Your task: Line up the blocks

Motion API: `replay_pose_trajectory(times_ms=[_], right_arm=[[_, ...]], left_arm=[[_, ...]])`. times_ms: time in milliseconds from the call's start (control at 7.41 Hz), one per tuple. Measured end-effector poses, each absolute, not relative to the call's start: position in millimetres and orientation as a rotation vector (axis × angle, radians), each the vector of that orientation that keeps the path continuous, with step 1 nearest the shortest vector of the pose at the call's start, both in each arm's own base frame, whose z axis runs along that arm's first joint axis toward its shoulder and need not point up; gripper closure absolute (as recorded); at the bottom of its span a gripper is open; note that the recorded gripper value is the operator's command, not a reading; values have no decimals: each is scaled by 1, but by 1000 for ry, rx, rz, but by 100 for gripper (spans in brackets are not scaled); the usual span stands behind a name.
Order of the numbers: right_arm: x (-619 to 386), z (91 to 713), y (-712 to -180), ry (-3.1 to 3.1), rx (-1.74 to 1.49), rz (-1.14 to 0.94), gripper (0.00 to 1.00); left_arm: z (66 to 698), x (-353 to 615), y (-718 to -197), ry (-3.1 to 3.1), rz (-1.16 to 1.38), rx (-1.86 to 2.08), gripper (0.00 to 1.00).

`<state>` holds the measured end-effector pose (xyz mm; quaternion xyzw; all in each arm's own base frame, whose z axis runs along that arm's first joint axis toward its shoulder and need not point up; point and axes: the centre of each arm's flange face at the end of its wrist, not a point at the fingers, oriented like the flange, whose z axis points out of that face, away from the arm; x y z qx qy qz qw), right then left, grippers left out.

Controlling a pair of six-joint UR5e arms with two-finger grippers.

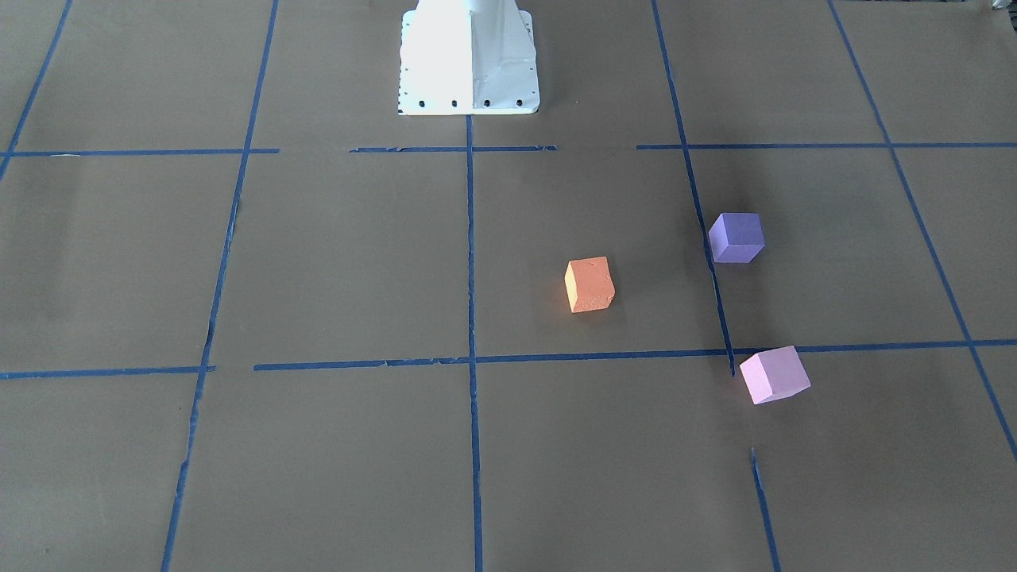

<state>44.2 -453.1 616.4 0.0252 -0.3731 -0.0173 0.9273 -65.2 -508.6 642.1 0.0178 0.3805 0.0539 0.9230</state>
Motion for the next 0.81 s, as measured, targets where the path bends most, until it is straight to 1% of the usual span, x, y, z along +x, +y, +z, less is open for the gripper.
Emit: replay_pose_trajectory(times_ms=[405, 675, 810], right_arm=[[44, 616, -453, -765, 52, -35, 0], [44, 616, -453, -765, 52, -35, 0], [44, 616, -453, -765, 52, -35, 0]], left_arm=[[636, -65, -514, 780, 116, 49, 0], [598, -61, -542, 777, 104, 96, 0], [564, -47, -555, 778, 99, 127, 0]])
